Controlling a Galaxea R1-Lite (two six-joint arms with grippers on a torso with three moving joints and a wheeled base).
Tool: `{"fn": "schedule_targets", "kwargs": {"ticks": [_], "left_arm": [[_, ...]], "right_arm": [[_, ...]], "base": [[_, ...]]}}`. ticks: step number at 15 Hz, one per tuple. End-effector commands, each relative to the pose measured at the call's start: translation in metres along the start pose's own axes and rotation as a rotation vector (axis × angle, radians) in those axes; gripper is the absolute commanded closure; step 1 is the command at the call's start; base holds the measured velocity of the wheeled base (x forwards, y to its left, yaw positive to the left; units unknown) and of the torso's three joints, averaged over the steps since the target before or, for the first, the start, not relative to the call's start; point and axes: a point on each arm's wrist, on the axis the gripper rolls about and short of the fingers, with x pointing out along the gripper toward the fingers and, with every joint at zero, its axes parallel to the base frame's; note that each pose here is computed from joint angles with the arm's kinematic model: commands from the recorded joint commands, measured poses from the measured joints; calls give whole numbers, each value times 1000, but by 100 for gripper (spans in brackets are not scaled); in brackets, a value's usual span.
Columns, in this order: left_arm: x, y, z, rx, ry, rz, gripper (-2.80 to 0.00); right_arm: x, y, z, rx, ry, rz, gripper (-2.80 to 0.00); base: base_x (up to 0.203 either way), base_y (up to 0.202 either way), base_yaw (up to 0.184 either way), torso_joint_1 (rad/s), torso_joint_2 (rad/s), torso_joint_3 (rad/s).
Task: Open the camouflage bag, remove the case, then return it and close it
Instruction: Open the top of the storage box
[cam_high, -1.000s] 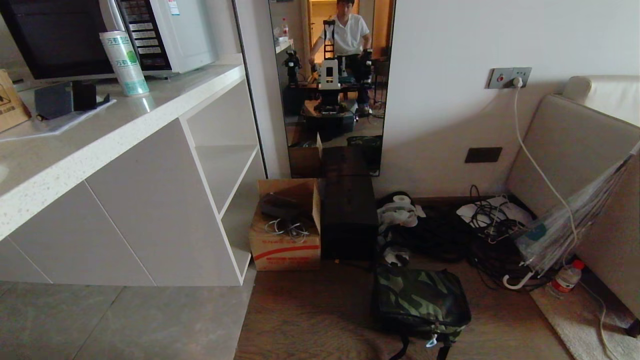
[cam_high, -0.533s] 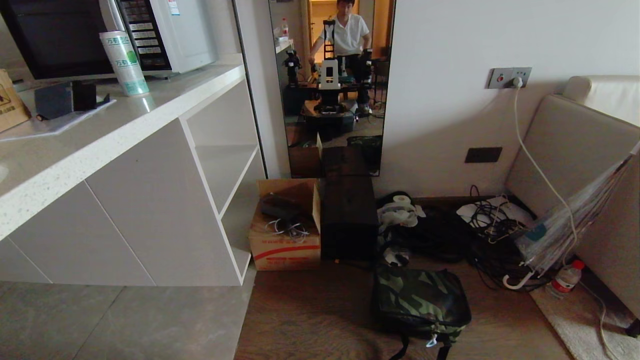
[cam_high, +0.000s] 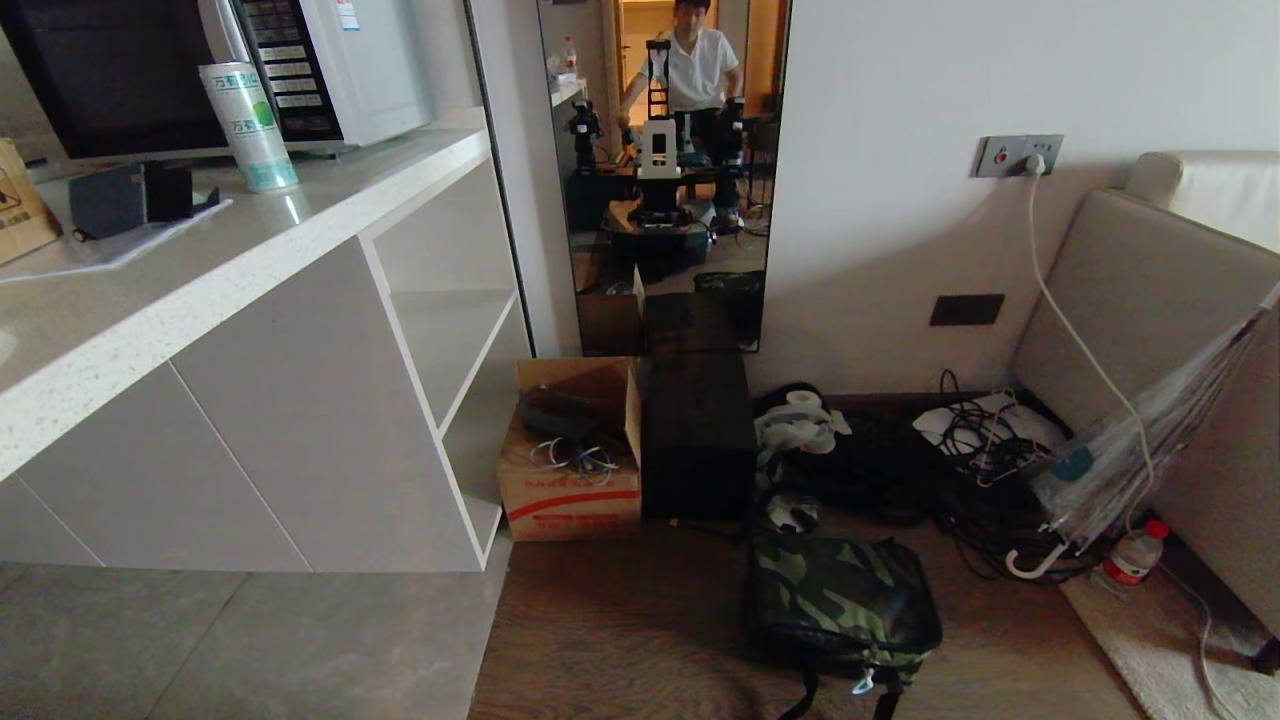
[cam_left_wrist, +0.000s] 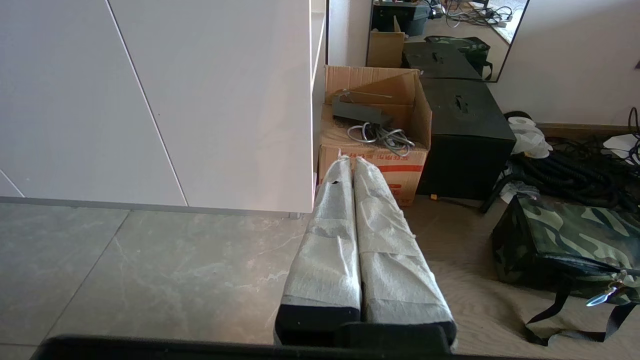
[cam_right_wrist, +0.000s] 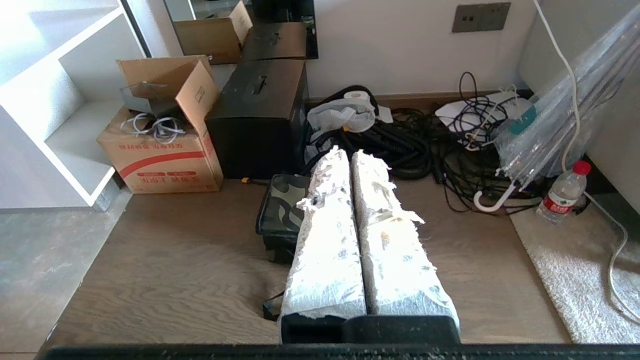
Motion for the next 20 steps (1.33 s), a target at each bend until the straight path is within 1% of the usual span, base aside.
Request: {"fn": "schedule_targets", "kwargs": {"ticks": [1, 7, 20], "left_arm": [[0, 0, 0, 0, 1, 1, 0], [0, 0, 0, 0, 2, 0, 0], [0, 0, 0, 0, 2, 1, 0]], "right_arm": [[0, 0, 0, 0, 2, 1, 0], [0, 0, 0, 0, 2, 1, 0], [0, 0, 0, 0, 2, 1, 0]], "base": [[0, 0, 0, 0, 0, 0], [0, 0, 0, 1, 0, -34], [0, 0, 0, 3, 2, -192]]}}
